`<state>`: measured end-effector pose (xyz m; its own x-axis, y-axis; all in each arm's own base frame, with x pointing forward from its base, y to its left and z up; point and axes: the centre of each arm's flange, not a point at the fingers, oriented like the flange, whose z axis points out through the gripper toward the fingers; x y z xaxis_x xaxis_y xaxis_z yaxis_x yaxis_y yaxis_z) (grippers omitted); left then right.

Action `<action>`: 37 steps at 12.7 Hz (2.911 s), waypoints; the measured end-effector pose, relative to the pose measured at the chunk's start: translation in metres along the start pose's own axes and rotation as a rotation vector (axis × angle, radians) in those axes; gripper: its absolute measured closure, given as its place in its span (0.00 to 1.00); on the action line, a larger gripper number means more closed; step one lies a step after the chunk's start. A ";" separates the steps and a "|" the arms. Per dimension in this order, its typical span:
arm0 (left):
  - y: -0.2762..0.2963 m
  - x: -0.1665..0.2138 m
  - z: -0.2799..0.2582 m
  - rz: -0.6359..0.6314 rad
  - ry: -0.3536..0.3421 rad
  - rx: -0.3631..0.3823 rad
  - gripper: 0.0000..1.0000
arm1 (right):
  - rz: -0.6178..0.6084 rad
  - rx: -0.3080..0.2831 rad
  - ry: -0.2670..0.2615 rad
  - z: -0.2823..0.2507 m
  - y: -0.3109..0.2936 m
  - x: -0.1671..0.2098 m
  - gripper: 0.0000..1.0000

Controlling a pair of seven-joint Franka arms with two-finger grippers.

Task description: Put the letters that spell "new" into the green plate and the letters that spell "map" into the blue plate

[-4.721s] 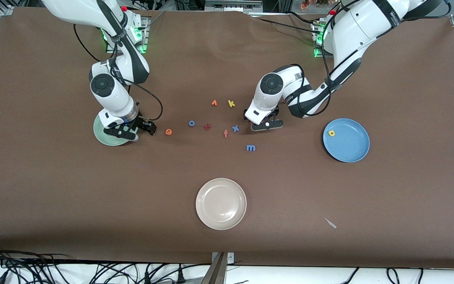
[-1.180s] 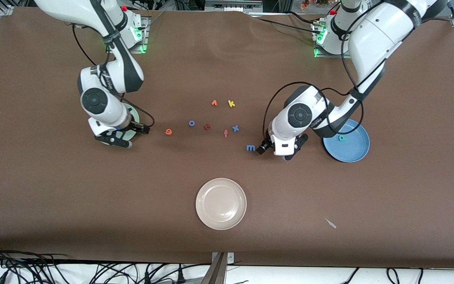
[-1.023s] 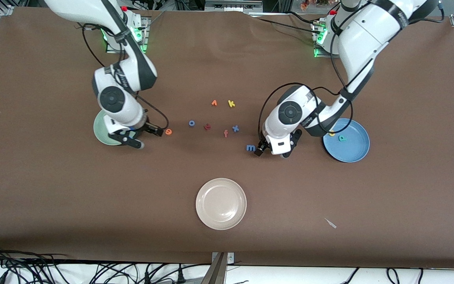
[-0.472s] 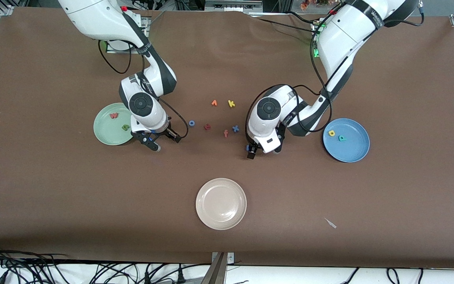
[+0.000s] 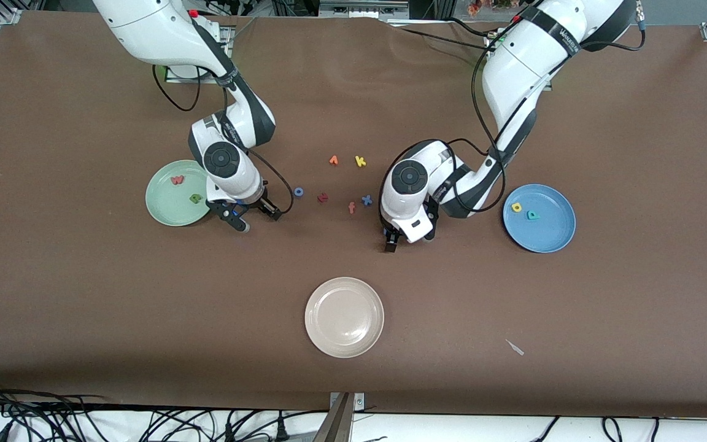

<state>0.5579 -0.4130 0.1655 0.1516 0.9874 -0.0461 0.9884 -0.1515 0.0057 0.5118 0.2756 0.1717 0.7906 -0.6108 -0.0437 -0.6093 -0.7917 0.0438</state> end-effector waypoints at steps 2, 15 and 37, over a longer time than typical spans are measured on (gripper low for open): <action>0.003 -0.001 -0.004 -0.004 -0.004 -0.009 0.41 | 0.004 0.005 0.003 -0.003 -0.001 0.000 0.56; 0.016 0.107 -0.016 0.631 0.089 0.397 0.73 | -0.204 -0.125 0.004 -0.091 0.111 0.128 0.72; 0.033 0.397 -0.103 1.449 -0.405 0.614 0.00 | -0.463 0.002 -0.124 -0.270 0.142 0.192 0.00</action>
<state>0.6507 -0.0214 0.2507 0.7955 -0.0526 -0.6036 -0.1387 -0.9856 -0.0970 0.5936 0.0476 0.4395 0.9656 -0.1905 -0.1768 -0.1953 -0.9807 -0.0098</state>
